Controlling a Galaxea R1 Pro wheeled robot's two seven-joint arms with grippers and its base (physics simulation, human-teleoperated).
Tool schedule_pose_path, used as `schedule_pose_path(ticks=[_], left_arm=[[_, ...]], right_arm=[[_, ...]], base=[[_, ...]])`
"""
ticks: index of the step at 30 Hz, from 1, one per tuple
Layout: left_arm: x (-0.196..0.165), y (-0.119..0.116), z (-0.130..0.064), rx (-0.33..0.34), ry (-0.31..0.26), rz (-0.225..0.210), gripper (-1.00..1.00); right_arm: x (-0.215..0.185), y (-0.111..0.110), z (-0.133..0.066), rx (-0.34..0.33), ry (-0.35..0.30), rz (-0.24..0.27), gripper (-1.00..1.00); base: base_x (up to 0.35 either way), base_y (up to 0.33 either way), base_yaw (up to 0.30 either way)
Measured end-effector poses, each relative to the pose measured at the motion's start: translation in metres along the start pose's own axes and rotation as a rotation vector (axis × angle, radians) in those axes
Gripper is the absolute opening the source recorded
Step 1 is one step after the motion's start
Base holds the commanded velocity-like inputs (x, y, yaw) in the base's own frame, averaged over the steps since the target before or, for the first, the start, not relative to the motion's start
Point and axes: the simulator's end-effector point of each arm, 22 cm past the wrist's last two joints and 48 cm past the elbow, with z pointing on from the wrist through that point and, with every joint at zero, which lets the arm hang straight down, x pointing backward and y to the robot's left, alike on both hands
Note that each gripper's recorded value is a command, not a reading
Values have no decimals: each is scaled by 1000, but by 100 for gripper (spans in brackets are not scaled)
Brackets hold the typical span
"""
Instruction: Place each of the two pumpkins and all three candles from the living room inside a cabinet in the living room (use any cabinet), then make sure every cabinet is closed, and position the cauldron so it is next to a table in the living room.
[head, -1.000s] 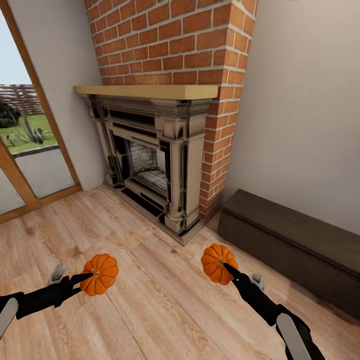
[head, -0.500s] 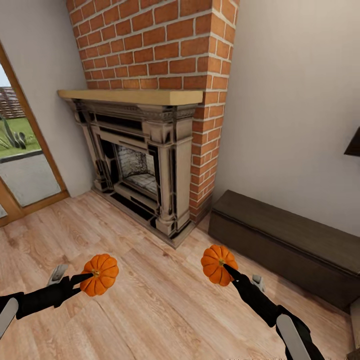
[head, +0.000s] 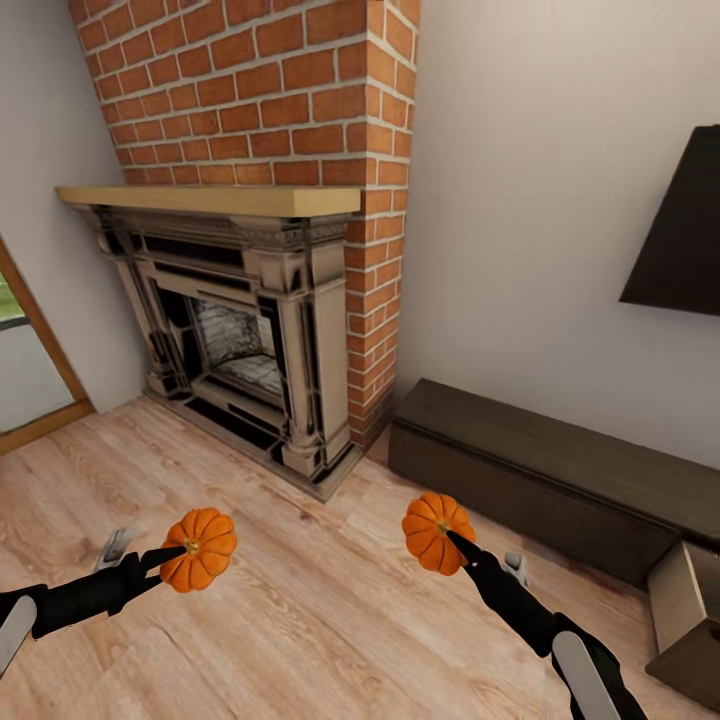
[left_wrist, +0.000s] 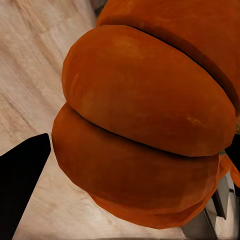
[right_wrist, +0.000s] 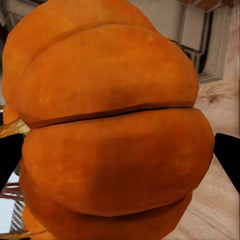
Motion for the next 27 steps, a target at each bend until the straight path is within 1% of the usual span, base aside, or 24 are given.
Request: schedule_pose_path(ticks=[27], left_arm=[[-4,-9,-5,8,-12,19,-100]], right_arm=[[-5,12,-2,-19,-10,-15,-100]], base=[[0,0,-232]])
